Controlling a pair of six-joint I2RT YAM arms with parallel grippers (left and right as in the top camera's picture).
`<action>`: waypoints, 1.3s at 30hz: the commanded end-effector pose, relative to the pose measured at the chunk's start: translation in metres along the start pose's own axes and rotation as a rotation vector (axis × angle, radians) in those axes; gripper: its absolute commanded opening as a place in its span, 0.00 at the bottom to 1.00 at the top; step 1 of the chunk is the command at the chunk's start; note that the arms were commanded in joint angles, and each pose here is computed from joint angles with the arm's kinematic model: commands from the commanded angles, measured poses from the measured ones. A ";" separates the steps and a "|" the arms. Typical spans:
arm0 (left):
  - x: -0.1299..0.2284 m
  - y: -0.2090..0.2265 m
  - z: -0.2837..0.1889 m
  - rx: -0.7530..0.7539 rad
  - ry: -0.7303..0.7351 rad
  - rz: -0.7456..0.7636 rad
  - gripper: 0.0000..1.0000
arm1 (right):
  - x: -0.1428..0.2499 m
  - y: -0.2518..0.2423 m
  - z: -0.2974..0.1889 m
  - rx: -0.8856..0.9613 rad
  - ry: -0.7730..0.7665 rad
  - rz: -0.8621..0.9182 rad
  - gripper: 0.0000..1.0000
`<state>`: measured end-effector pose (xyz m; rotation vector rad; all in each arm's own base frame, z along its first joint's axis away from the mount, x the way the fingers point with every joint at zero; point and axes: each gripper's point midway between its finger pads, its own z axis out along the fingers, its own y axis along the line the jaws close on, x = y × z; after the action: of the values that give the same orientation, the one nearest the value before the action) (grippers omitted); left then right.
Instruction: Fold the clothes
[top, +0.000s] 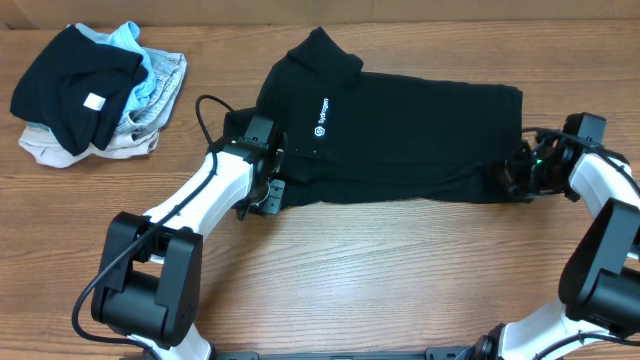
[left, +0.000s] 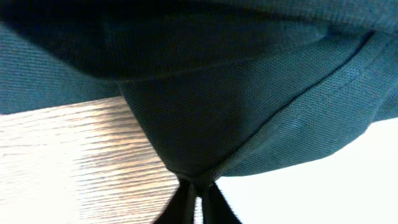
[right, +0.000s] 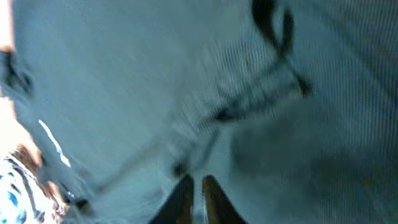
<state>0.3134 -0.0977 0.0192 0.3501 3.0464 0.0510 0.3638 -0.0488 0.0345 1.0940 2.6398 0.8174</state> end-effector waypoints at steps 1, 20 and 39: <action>0.002 -0.011 0.002 0.050 0.013 0.010 0.04 | 0.006 -0.007 0.006 0.076 0.006 -0.018 0.04; -0.048 -0.034 -0.041 0.178 -0.121 0.026 0.48 | -0.019 0.132 0.008 -0.418 -0.141 -0.231 0.12; -0.063 -0.087 -0.049 0.242 -0.253 0.419 0.47 | 0.021 0.025 -0.012 0.170 -0.023 -0.161 0.18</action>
<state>0.3495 -0.1894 0.0702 0.8079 2.7394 -0.3737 0.3557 -0.0076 0.0491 0.9368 2.7883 0.7038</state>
